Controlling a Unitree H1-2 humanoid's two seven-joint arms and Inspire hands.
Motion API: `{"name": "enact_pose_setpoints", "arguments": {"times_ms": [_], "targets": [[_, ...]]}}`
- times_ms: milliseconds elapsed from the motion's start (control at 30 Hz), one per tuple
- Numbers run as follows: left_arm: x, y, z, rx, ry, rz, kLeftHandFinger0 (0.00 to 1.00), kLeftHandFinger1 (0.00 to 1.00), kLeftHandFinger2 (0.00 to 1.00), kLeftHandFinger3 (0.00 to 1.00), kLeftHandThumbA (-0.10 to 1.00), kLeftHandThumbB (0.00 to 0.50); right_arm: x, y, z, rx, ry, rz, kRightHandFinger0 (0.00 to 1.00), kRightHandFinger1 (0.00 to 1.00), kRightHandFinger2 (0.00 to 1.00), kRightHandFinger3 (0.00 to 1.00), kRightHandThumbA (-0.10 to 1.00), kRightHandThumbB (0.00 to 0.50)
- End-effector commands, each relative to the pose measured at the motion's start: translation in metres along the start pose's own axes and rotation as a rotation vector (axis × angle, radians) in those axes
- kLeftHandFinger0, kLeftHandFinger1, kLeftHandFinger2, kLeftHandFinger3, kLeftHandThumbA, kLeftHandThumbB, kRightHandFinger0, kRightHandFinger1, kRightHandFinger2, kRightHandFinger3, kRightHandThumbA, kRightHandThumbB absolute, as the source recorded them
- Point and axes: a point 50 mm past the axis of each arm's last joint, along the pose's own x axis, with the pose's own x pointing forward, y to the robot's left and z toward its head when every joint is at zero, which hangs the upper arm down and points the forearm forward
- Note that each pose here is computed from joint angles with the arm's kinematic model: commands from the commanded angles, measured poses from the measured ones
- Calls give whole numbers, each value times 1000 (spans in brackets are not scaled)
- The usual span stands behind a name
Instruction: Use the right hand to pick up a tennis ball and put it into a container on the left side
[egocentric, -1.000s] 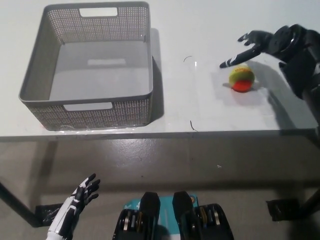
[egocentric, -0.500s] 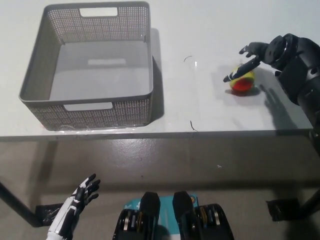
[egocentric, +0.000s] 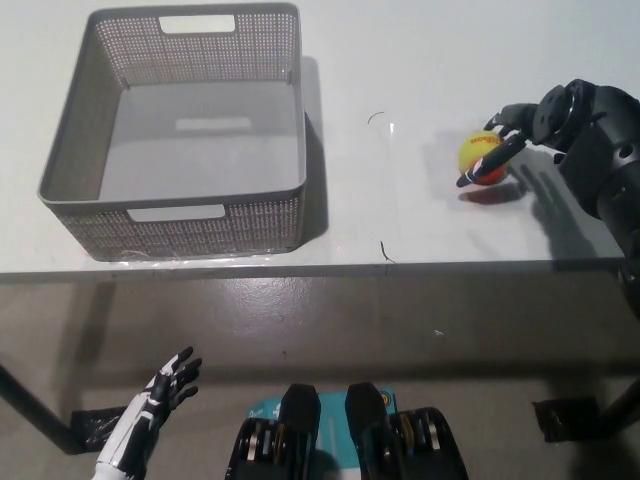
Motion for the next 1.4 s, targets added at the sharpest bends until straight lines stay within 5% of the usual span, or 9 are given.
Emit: {"name": "enact_pose_setpoints", "arguments": {"times_ms": [0, 533, 800, 900, 967, 1000, 1167, 1300, 1367], "targets": [[5, 9, 11, 25, -53, -1, 1000, 1000, 1000, 1000, 1000, 337, -11, -25, 3, 2, -29, -54, 1000, 1000, 1000, 1000, 1000, 367], [8, 12, 13, 21, -61, -2, 1000, 1000, 1000, 1000, 1000, 342, -5, -18, 11, 106, -100, -228, 1000, 1000, 1000, 1000, 871, 460], [9, 12, 13, 25, -62, -4, 1000, 1000, 1000, 1000, 1000, 341, 1, -6, 6, 183, -167, -489, 941, 1000, 1000, 1000, 738, 405], [10, 13, 13, 31, -67, -9, 1000, 1000, 1000, 1000, 1000, 339, 1, -5, 6, 214, -177, -571, 564, 644, 708, 895, 511, 275], [10, 13, 14, 26, -64, -8, 1000, 1000, 1000, 1000, 1000, 328, 0, -5, 6, 235, -190, -595, 60, 162, 291, 434, 211, 213], [10, 13, 14, 26, -63, -9, 1000, 1000, 1000, 1000, 1000, 326, 0, -5, 5, 239, -196, -599, 2, 83, 229, 321, 111, 218], [13, 15, 18, 37, -71, -10, 1000, 1000, 1000, 1000, 1000, 320, 0, -6, 1, 267, -209, -598, 0, 187, 355, 234, -66, 219], [17, 16, 19, 35, -79, -9, 1000, 1000, 1000, 1000, 1000, 319, -1, -8, -1, 361, -245, -624, 5, 456, 852, 726, -100, 163], [18, 17, 20, 33, -77, -11, 1000, 1000, 1000, 1000, 1000, 324, -2, -10, -1, 391, -254, -632, 2, 520, 917, 895, -100, 158]]}}
